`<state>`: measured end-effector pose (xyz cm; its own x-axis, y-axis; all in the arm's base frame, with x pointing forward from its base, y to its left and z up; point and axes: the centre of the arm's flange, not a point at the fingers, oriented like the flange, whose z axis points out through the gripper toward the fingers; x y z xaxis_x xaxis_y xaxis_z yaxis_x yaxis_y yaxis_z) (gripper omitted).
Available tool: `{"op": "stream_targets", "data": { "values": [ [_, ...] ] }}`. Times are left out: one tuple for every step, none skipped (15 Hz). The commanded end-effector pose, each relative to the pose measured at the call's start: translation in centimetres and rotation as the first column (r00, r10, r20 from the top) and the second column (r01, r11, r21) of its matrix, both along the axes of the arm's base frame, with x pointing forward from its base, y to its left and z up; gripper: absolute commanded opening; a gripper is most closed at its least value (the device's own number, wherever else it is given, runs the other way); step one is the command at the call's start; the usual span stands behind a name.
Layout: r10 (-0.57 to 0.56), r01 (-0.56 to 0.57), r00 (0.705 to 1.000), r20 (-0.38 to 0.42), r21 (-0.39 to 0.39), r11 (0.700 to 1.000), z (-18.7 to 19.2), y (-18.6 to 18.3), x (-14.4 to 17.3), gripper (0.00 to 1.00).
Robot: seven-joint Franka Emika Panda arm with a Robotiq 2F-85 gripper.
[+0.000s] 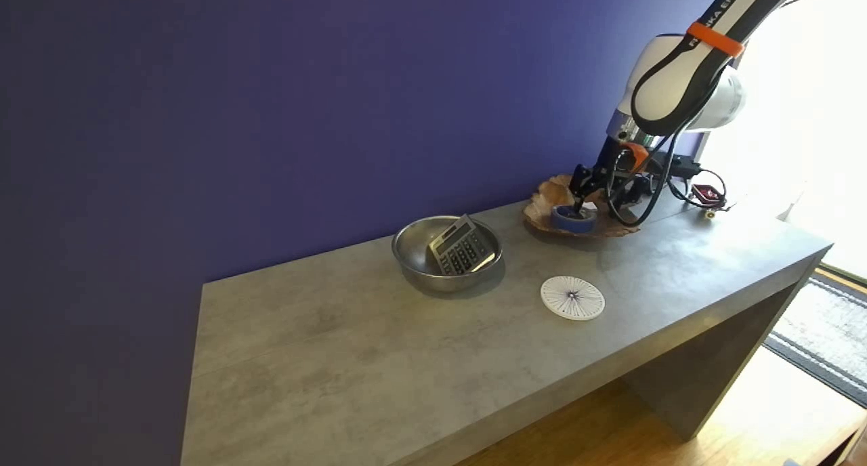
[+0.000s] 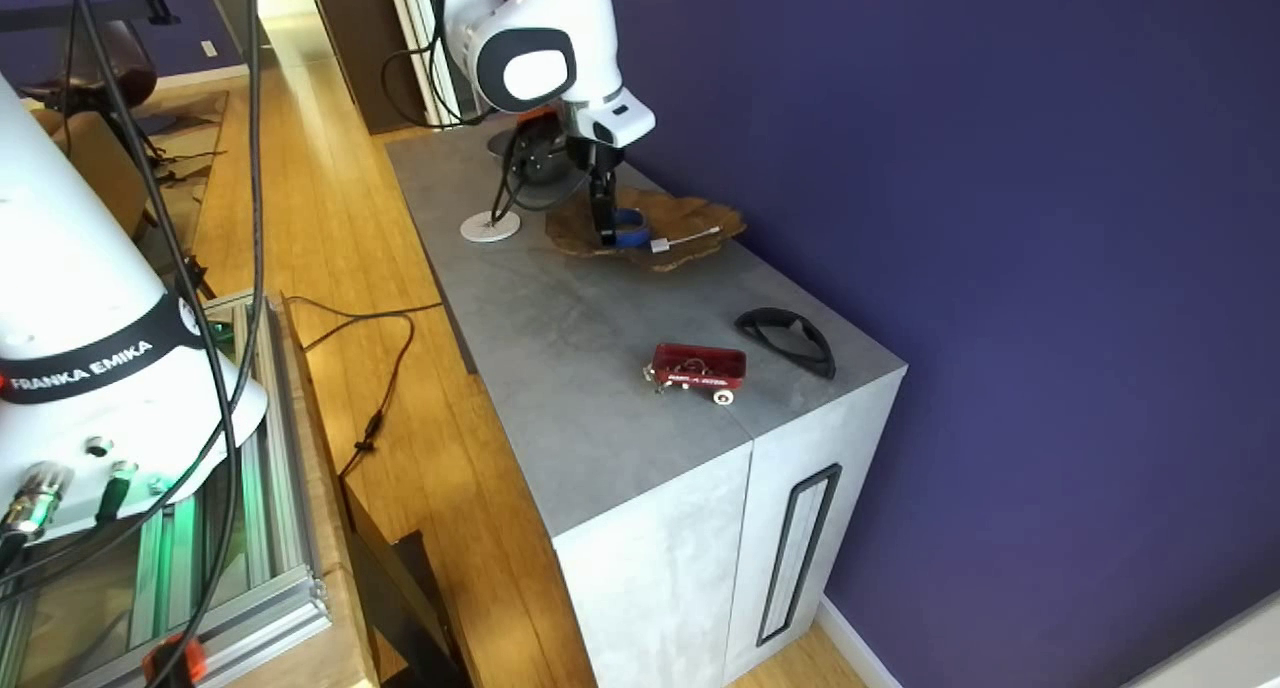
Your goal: Move the tape to the metal bowl
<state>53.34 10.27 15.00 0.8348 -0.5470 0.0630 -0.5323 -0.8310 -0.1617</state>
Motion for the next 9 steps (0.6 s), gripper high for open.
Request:
{"op": "stream_targets", "data": {
  "values": [
    [-0.056,0.056,0.998,0.006,-0.017,0.998,-0.5,1.0,0.9,0.52],
    [-0.062,0.062,0.998,0.000,-0.021,0.998,-0.7,1.1,1.0,0.45],
    [-0.069,0.069,0.998,-0.009,-0.029,0.997,-1.0,1.3,1.1,0.45],
    [-0.075,0.074,0.997,-0.015,-0.035,0.997,-1.2,1.4,1.1,0.41],
    [-0.081,0.080,0.997,-0.020,-0.042,0.996,-1.4,1.4,1.1,0.38],
    [-0.087,0.085,0.996,-0.022,-0.046,0.995,-1.6,1.5,1.1,0.34],
    [-0.094,0.093,0.995,-0.017,-0.048,0.995,-1.5,1.4,1.1,0.14],
    [-0.100,0.099,0.995,-0.013,-0.049,0.994,-1.3,1.3,1.2,0.12],
    [-0.106,0.106,0.994,-0.004,-0.043,0.993,-0.5,0.9,1.2,0.06]
  ]
}}
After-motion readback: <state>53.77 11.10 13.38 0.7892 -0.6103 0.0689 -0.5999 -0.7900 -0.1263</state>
